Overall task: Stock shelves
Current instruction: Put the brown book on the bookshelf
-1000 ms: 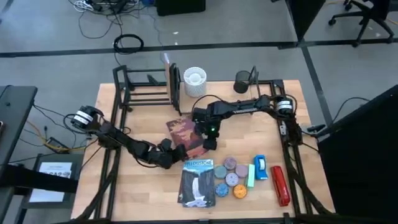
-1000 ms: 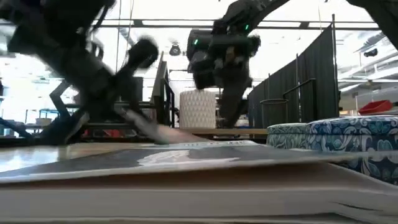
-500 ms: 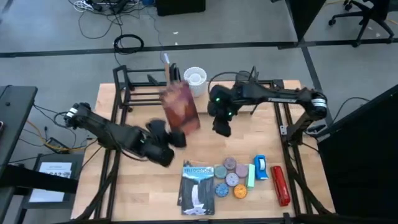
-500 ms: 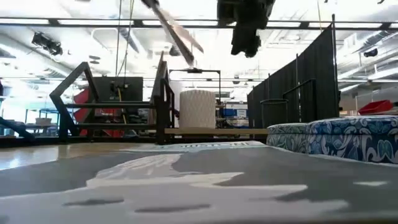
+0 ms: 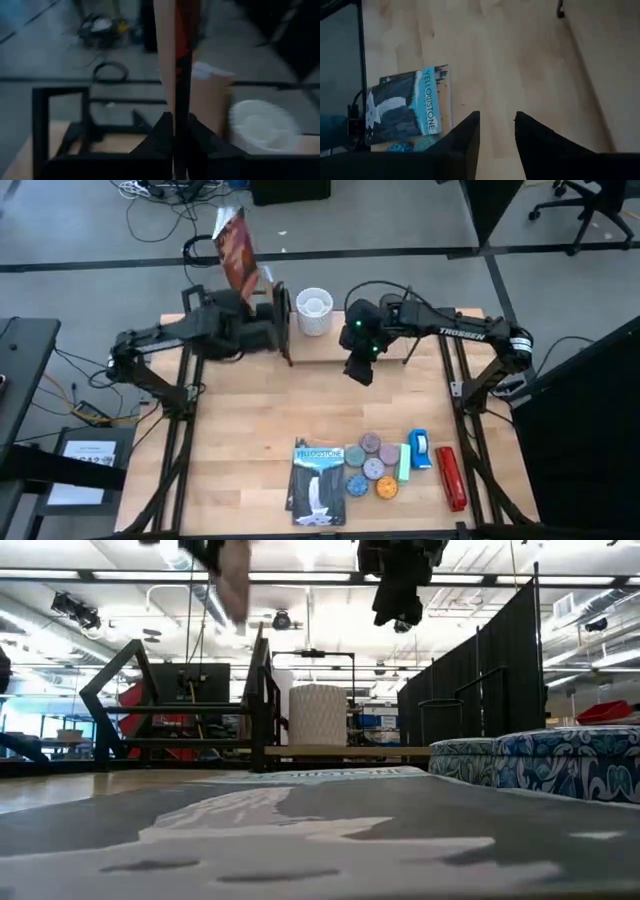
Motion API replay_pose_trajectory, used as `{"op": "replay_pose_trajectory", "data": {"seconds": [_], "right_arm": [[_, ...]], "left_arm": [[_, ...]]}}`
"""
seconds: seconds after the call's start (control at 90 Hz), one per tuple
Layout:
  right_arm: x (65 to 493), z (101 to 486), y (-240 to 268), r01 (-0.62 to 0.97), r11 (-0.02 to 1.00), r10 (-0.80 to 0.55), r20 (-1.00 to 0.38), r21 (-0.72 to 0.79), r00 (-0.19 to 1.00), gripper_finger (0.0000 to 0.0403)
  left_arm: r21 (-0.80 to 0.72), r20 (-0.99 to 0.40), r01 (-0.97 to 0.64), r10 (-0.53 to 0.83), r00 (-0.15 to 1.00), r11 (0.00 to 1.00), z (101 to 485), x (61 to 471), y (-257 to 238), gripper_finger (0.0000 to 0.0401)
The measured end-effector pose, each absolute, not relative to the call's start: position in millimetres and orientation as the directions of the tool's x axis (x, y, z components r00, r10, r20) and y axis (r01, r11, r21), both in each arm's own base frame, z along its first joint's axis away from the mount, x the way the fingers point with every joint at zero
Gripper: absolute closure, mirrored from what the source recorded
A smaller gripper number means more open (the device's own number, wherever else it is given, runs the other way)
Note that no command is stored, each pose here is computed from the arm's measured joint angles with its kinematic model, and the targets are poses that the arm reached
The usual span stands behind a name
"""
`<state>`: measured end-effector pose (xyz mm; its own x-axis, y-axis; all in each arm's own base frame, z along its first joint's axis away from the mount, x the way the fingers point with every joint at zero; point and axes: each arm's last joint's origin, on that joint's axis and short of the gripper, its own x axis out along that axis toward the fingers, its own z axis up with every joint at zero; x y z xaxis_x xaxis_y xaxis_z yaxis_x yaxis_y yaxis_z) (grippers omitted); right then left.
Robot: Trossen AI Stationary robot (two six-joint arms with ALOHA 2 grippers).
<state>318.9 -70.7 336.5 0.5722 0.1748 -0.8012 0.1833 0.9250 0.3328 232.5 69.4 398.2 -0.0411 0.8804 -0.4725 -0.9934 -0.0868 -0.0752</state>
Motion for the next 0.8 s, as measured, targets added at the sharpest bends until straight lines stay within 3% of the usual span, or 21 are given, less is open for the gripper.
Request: {"op": "replay_pose_trajectory", "data": {"seconds": [0.144, 0.3, 0.378, 0.6, 0.8], "right_arm": [[318.8, 336.4, -70.5, 0.189, 0.922, 0.176, -0.802, 0.337, 0.571, 0.0311], [318.8, 336.4, -70.5, 0.194, 0.919, 0.178, -0.802, 0.342, 0.571, 0.0311], [318.5, 336.2, -70.4, 0.199, 0.917, 0.179, -0.803, 0.345, 0.568, 0.0311], [317.2, 335.4, -69.8, 0.207, 0.915, 0.183, -0.812, 0.348, 0.554, 0.0311], [317.0, 335.2, -69.7, 0.208, 0.914, 0.184, -0.813, 0.348, 0.552, 0.0311]], "left_arm": [[-0.014, -0.574, -0.992, 0.813, -0.096, -0.127, 359.2, 237.9, 94.7, 0.0401], [-0.029, -0.659, -1.0, 0.752, 0.013, -0.009, 319.3, 254.8, 110.2, 0.0401], [-0.044, -0.675, -0.999, 0.737, 0.019, -0.014, 304.3, 255.8, 113.0, 0.0401], [-0.034, -0.695, -0.998, 0.719, -0.017, -0.056, 280.4, 251.3, 114.9, 0.0401], [-0.052, -0.692, -0.998, 0.72, 0.05, 0.019, 262.9, 257.1, 116.7, 0.0396]]}}
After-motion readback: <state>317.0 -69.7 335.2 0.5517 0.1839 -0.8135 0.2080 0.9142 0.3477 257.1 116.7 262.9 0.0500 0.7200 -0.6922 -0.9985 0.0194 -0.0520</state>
